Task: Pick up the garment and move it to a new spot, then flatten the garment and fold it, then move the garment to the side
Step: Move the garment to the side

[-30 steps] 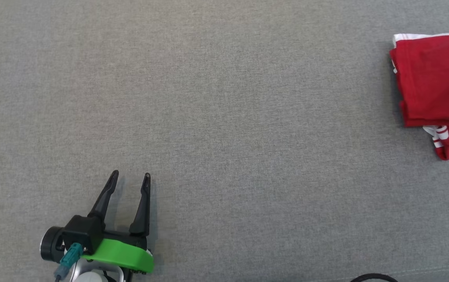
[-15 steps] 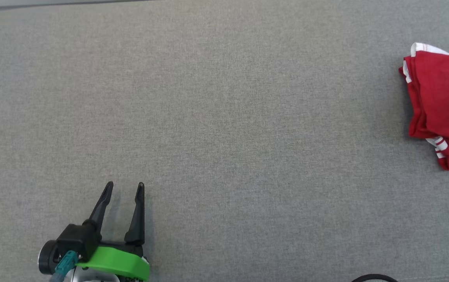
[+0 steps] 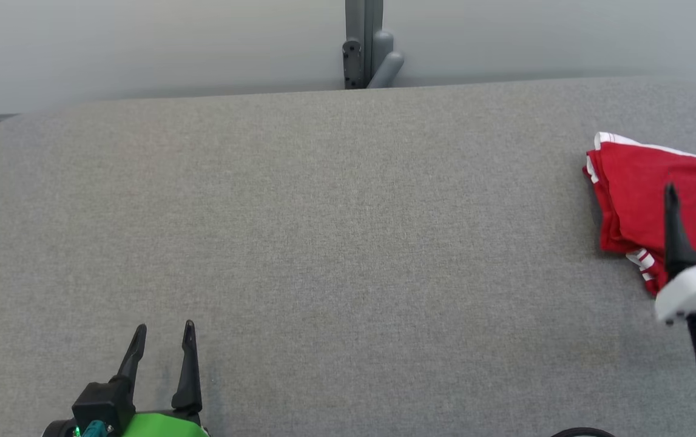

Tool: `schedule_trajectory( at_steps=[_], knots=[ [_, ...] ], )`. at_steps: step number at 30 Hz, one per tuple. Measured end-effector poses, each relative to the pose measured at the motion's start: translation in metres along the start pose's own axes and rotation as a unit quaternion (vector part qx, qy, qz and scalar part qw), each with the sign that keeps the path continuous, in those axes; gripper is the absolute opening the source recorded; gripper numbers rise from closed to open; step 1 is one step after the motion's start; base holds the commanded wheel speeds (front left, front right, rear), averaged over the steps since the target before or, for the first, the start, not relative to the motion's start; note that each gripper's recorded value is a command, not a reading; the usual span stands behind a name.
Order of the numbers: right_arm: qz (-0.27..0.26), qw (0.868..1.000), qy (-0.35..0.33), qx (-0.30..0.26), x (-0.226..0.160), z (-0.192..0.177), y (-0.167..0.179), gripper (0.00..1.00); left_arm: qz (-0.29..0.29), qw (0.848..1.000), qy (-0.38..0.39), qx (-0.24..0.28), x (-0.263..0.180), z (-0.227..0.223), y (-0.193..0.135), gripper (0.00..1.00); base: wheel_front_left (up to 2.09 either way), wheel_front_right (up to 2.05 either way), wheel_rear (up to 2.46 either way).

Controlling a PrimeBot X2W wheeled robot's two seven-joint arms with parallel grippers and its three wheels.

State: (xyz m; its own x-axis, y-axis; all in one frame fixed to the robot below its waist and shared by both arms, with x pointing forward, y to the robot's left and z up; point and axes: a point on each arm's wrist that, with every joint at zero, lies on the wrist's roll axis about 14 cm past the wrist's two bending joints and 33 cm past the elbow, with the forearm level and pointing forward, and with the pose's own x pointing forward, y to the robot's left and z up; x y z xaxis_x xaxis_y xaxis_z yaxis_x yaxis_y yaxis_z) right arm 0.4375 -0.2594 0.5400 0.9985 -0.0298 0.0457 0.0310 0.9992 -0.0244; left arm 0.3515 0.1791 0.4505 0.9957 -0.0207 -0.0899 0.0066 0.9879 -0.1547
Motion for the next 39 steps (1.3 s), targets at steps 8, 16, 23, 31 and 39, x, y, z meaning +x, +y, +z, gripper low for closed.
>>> schedule_trajectory(
  at_steps=[8, 16, 23, 31, 39],
  knots=[
    [0.020, 0.999, 0.015, -0.020, -0.059, -0.043, 0.030, 1.00, 0.006, 1.000, -0.027, 0.002, -0.016, 0.016, 0.004, 1.00, 0.00, 0.00, 0.00],
    [0.035, 0.999, 0.023, -0.024, -0.069, -0.051, 0.047, 1.00, -0.009, 1.000, -0.027, 0.001, -0.015, 0.016, -0.003, 1.00, 0.00, 0.00, 0.00],
    [0.025, 0.999, 0.007, -0.020, -0.067, -0.042, 0.048, 1.00, -0.011, 1.000, -0.021, 0.004, -0.013, 0.012, -0.003, 1.00, 0.00, 0.00, 0.00],
    [0.023, 1.000, 0.003, -0.018, -0.065, -0.040, 0.050, 1.00, -0.003, 1.000, -0.015, 0.003, -0.016, 0.008, 0.003, 1.00, 0.00, 0.00, 0.00],
    [0.027, 1.000, -0.002, -0.014, -0.061, -0.037, 0.053, 1.00, 0.002, 1.000, -0.016, 0.002, -0.018, 0.008, 0.006, 1.00, 0.00, 0.00, 0.00]
  ],
)
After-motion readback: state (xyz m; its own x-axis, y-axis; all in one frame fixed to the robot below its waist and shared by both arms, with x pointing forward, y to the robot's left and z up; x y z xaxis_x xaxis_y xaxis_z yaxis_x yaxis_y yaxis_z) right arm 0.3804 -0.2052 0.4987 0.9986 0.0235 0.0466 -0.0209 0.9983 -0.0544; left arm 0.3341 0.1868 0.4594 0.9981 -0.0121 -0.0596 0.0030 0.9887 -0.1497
